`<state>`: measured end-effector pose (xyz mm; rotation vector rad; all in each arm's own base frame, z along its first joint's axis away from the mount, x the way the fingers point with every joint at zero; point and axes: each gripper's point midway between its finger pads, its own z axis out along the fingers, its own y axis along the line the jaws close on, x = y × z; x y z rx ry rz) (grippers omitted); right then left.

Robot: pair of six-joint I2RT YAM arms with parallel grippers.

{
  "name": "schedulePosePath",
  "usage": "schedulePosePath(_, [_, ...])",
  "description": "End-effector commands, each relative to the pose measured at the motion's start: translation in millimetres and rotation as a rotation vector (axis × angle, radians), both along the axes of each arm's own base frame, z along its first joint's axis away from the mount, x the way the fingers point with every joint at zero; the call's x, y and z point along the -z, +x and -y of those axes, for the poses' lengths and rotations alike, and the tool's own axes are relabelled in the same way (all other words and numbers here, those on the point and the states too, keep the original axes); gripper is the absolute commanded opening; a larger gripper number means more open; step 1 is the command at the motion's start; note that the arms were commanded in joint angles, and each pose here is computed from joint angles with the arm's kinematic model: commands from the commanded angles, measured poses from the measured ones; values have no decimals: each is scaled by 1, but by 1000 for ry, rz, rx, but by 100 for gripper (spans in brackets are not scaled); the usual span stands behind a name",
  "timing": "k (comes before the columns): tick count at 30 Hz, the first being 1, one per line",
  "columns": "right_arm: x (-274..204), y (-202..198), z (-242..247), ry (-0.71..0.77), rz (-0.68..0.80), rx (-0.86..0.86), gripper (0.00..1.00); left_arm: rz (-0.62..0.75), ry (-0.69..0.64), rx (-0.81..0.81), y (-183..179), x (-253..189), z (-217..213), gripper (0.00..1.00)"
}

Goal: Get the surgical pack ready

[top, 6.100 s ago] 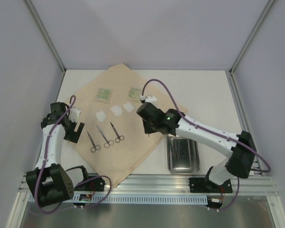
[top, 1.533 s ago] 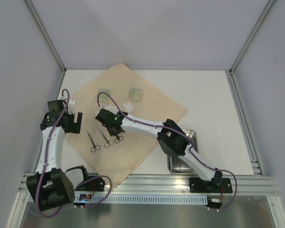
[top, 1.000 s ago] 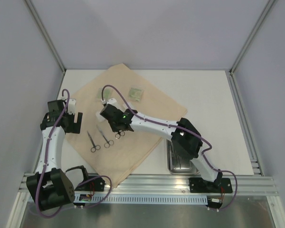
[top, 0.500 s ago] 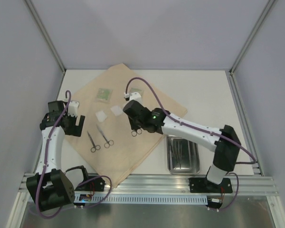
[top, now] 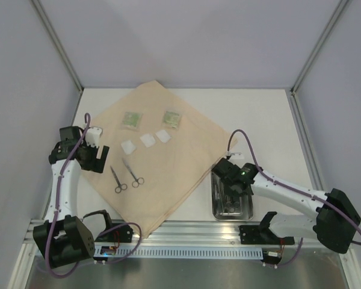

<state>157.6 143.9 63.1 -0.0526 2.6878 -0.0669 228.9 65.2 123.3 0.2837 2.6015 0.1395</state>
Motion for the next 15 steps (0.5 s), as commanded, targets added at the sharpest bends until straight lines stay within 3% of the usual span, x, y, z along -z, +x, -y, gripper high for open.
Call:
schedulePosePath(1, [4, -4, 10, 94, -17, 138, 1, 42, -12, 27, 7, -18, 3, 96])
schedulePosePath(15, [43, -15, 36, -19, -101, 153, 1, 41, 13, 34, 13, -15, -3, 96])
